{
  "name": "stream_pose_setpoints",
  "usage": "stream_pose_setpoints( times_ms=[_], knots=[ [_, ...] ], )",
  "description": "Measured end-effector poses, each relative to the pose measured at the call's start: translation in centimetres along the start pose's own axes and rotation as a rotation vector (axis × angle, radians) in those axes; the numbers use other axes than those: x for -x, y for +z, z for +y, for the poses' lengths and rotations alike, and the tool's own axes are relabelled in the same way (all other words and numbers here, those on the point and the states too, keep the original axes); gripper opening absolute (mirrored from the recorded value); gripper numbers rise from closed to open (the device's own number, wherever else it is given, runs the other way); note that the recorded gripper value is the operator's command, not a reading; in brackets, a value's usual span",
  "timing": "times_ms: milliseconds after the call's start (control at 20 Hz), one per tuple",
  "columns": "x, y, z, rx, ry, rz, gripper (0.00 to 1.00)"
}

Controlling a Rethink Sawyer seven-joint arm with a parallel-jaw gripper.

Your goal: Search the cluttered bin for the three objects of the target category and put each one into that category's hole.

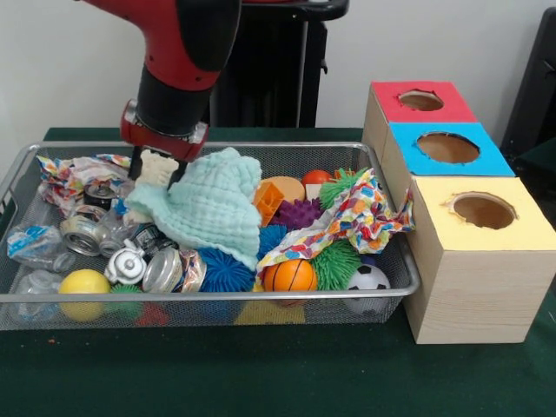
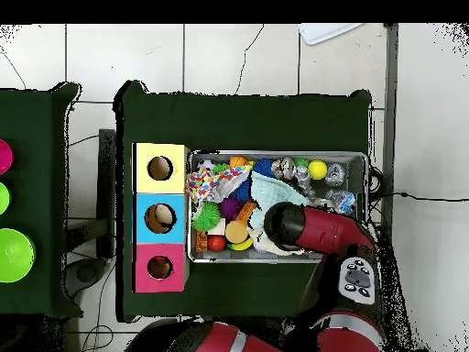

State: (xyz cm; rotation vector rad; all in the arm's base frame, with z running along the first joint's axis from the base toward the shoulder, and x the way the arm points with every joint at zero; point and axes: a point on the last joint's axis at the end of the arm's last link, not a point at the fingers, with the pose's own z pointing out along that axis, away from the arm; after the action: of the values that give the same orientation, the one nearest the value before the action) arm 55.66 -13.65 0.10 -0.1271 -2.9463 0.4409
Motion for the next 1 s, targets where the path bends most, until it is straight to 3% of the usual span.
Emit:
stream_pose_setpoints(
  times_ms=[300,600,650,850,1000],
  knots=[
    [-0.4,2.5,-0.9,0.057,0.046,0.032,1.0],
    [0.1,4.1,-1.3,0.13,0.089,0.019,1.0],
    [0.2,4.4,-1.4,0.147,0.099,0.012,0.0],
    [0.2,5.2,-0.9,0.224,0.129,0.007,0.0],
    [0.2,5.1,-0.9,0.252,0.141,0.006,0.0]
  ],
)
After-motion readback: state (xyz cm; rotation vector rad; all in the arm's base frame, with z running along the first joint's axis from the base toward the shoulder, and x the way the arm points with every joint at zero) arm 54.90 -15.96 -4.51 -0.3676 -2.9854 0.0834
